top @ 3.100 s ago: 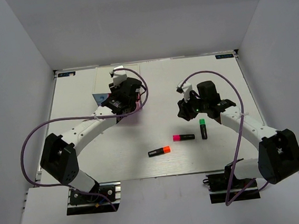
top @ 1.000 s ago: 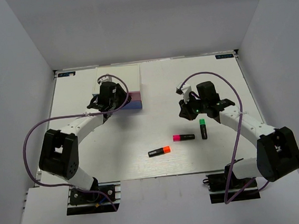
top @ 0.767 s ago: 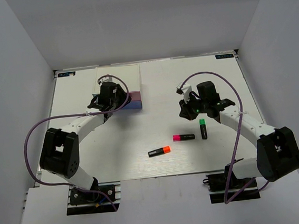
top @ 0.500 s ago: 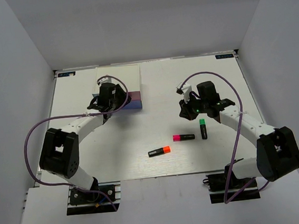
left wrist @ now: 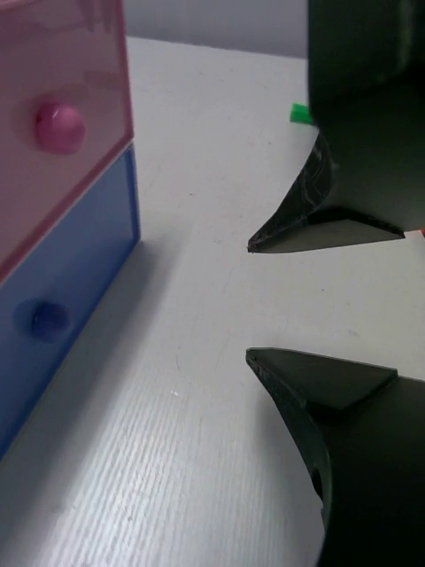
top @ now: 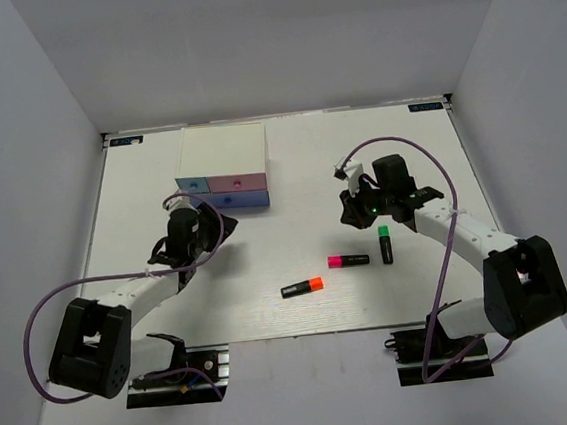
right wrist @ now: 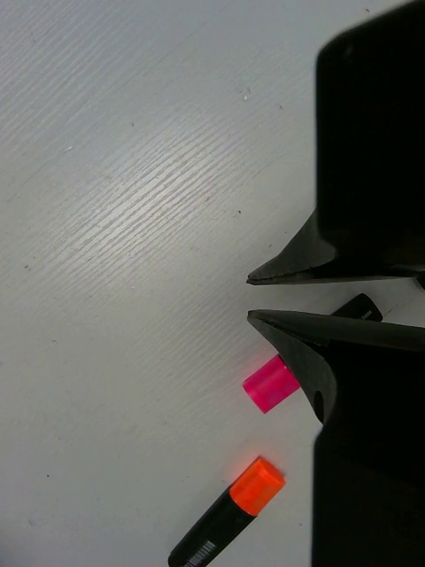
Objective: Sort the stationery into containers
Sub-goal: Open the drawer in the storage box.
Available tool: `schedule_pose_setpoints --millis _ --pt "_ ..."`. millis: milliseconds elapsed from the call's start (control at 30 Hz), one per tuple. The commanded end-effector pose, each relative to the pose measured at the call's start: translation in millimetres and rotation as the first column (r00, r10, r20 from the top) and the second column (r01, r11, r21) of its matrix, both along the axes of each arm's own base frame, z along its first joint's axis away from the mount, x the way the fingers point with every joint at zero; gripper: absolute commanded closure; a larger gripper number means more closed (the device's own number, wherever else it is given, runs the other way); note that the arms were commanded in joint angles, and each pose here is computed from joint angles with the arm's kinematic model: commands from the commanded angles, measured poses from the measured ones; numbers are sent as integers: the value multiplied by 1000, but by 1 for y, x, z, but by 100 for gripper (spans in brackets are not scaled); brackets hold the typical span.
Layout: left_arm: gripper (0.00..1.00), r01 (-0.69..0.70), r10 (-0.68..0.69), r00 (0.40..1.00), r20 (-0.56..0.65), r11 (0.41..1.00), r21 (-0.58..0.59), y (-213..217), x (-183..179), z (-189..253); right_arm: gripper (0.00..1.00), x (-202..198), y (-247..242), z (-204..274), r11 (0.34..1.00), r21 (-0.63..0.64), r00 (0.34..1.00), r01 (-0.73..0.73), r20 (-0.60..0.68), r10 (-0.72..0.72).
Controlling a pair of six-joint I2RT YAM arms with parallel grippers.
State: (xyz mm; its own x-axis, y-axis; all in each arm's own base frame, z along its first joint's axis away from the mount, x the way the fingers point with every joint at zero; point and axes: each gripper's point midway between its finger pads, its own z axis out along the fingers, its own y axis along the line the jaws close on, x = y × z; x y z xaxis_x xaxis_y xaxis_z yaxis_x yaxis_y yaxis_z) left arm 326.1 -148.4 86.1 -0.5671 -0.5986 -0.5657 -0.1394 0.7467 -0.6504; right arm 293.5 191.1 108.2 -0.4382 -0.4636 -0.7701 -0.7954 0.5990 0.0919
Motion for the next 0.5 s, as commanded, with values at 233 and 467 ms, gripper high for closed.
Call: schedule_pose_setpoints --millis 233,467 --pt "46 -143 160 987 16 917 -372 17 22 2 76 3 -1 8 1000 -5 999 -12 32 12" --pt "42 -100 140 988 67 903 -417 14 63 13 76 2 -3 7 1000 -8 999 -9 34 9"
